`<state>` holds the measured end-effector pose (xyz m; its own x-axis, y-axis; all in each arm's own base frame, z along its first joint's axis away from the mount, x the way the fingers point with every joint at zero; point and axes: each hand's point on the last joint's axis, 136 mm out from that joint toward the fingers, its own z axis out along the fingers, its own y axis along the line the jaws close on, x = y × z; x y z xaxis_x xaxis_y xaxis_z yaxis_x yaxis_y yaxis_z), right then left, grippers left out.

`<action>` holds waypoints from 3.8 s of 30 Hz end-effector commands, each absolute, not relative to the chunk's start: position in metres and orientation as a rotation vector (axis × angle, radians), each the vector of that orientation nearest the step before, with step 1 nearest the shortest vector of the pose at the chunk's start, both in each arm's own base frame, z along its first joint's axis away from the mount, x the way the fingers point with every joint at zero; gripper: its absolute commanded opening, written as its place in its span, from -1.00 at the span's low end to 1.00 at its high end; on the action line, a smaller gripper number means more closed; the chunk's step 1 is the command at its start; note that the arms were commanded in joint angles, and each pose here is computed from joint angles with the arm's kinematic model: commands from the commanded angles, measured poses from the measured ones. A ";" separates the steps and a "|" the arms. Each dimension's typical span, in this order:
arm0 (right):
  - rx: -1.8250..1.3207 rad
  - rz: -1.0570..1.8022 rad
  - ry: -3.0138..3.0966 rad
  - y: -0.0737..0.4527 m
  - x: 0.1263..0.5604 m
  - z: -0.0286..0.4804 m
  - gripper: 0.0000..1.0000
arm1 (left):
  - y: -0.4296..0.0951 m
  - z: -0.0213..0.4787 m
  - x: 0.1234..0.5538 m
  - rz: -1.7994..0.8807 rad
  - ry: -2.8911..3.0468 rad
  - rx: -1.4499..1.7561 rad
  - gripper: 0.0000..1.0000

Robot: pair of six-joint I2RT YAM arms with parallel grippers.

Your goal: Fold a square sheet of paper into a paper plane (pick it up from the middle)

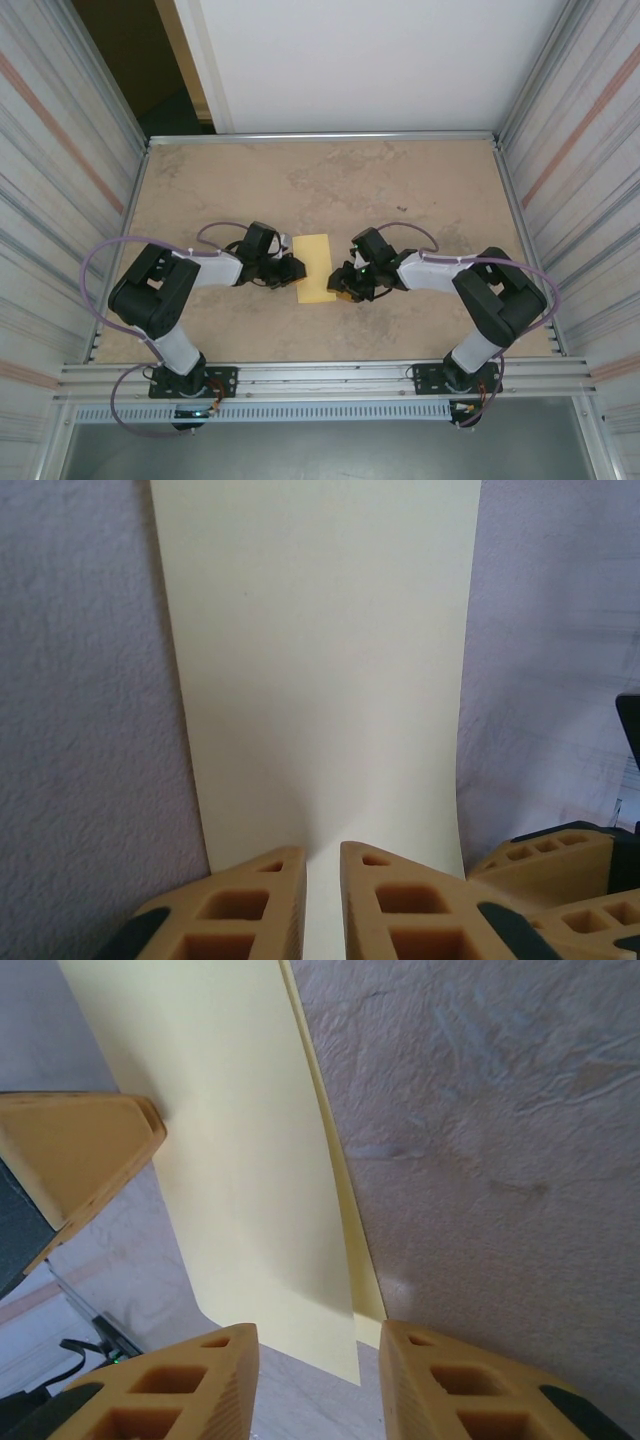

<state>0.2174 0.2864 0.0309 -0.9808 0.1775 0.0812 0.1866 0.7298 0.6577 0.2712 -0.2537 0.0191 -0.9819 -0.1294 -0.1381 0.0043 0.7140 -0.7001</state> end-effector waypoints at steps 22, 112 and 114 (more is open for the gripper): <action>-0.423 -1.090 -2.906 0.287 0.227 0.023 -0.77 | -0.239 0.001 0.254 -1.022 2.827 -0.091 -0.64; -0.202 -1.242 -3.007 0.321 0.266 0.048 -1.00 | -0.262 0.038 0.323 -0.964 2.800 0.013 -0.62; -0.193 -1.252 -3.003 0.323 0.265 0.048 -1.00 | -0.262 0.032 0.323 -0.960 2.816 0.007 -0.63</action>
<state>0.2625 0.3155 0.0440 -0.9834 0.1771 -0.0399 0.0981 0.7035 0.7039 0.3225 -0.2652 0.0386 -0.9829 -0.0626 -0.1734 0.0615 0.7752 -0.6287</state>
